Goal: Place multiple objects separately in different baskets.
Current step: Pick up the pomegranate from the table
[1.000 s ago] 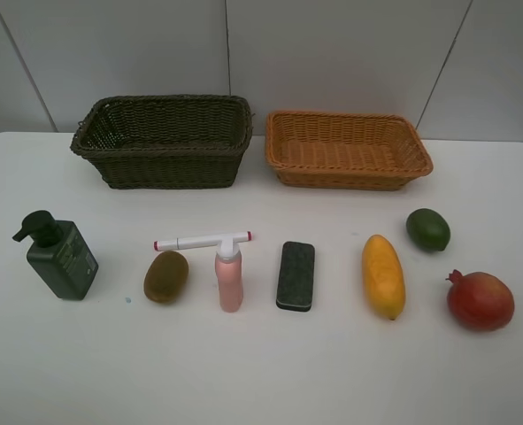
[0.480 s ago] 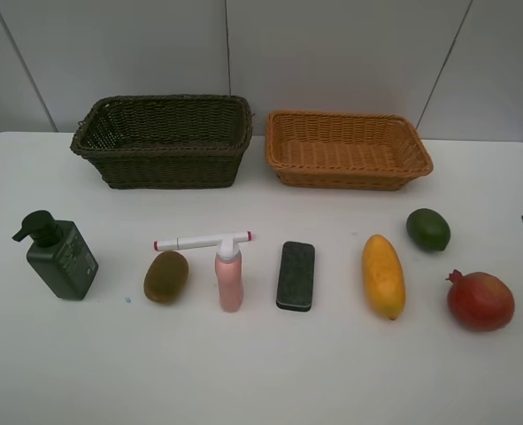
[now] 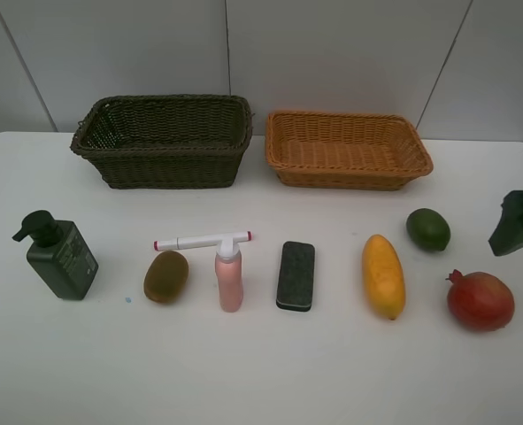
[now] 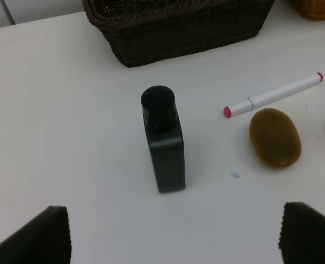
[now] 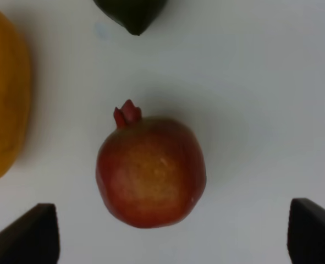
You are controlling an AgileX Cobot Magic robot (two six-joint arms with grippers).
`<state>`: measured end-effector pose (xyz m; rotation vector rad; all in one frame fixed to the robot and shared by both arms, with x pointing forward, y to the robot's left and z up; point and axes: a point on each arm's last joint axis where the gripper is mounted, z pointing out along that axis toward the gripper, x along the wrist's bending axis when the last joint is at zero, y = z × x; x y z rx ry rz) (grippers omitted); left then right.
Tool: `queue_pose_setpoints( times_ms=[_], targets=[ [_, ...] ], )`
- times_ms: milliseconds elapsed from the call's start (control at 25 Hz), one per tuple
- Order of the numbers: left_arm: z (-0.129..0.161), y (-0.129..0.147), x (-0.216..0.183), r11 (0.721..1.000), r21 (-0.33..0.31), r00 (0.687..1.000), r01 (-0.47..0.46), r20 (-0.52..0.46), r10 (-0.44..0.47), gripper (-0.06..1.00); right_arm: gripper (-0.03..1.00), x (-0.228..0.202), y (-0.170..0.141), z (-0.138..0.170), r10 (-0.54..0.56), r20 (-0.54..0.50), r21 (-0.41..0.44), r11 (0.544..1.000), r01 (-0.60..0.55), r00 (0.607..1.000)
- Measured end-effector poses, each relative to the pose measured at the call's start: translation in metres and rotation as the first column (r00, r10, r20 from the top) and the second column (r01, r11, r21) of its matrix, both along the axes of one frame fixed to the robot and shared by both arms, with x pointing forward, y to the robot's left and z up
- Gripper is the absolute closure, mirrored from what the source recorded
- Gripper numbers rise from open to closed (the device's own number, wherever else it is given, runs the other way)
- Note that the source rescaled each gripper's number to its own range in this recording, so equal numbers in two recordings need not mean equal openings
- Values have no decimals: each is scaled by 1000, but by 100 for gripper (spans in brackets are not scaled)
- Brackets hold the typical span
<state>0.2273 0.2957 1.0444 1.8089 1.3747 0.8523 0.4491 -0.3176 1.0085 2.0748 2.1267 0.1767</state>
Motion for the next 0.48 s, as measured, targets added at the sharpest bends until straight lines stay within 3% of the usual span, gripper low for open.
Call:
queue_pose_setpoints(
  times_ms=[480],
  targets=[
    [0, 0, 0, 1000, 0, 1000, 0, 0, 0, -6, -3, 29, -1, -47, -6, -107, 23, 1000, 9, 994]
  ],
)
